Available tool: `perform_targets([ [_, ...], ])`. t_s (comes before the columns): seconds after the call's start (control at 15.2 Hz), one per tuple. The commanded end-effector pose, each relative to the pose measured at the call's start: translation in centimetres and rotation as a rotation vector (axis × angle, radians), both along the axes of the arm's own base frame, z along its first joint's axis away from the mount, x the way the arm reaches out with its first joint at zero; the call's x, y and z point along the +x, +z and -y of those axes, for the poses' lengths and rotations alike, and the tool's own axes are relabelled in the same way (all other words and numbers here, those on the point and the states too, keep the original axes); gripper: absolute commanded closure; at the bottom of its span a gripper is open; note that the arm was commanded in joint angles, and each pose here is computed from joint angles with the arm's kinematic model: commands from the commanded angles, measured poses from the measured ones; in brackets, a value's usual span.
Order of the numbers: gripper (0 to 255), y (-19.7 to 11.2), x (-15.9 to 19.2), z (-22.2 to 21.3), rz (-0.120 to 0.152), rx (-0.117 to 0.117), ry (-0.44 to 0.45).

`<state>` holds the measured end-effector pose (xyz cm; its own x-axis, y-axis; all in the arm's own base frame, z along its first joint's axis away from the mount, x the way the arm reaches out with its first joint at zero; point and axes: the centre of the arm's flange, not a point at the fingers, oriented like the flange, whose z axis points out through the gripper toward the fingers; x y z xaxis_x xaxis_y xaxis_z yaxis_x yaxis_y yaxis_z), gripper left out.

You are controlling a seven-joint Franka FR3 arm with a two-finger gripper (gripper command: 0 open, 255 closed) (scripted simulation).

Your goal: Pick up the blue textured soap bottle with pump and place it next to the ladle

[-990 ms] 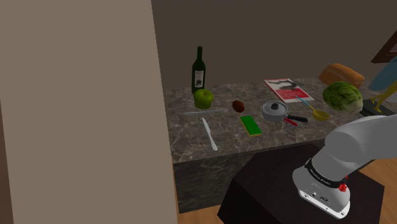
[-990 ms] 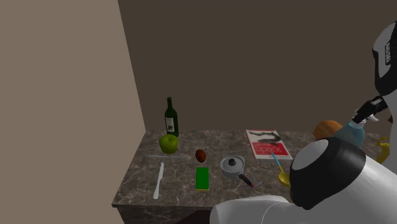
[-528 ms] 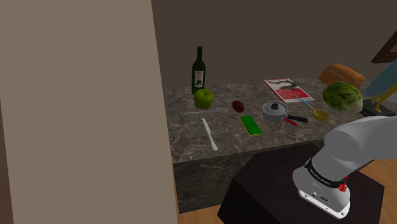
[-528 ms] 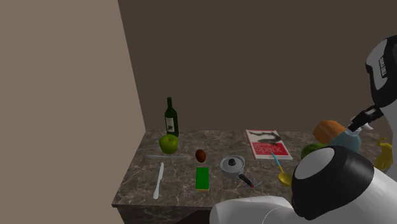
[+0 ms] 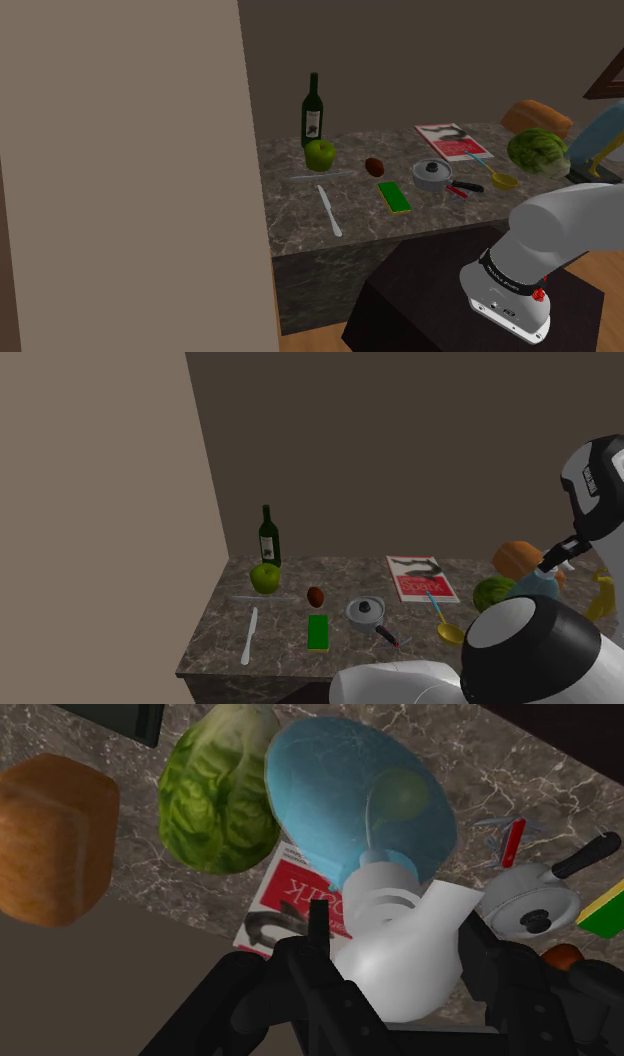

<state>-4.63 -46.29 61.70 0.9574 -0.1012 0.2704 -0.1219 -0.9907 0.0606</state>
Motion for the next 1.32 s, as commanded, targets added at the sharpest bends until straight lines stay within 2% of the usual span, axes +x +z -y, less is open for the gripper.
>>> perform_targets([
  [0.0,255,-1.1,0.0,0.0,0.0,-0.001,0.0],
  [1.25,255,-11.1,0.0,0.0,0.0,-0.001,0.0],
])
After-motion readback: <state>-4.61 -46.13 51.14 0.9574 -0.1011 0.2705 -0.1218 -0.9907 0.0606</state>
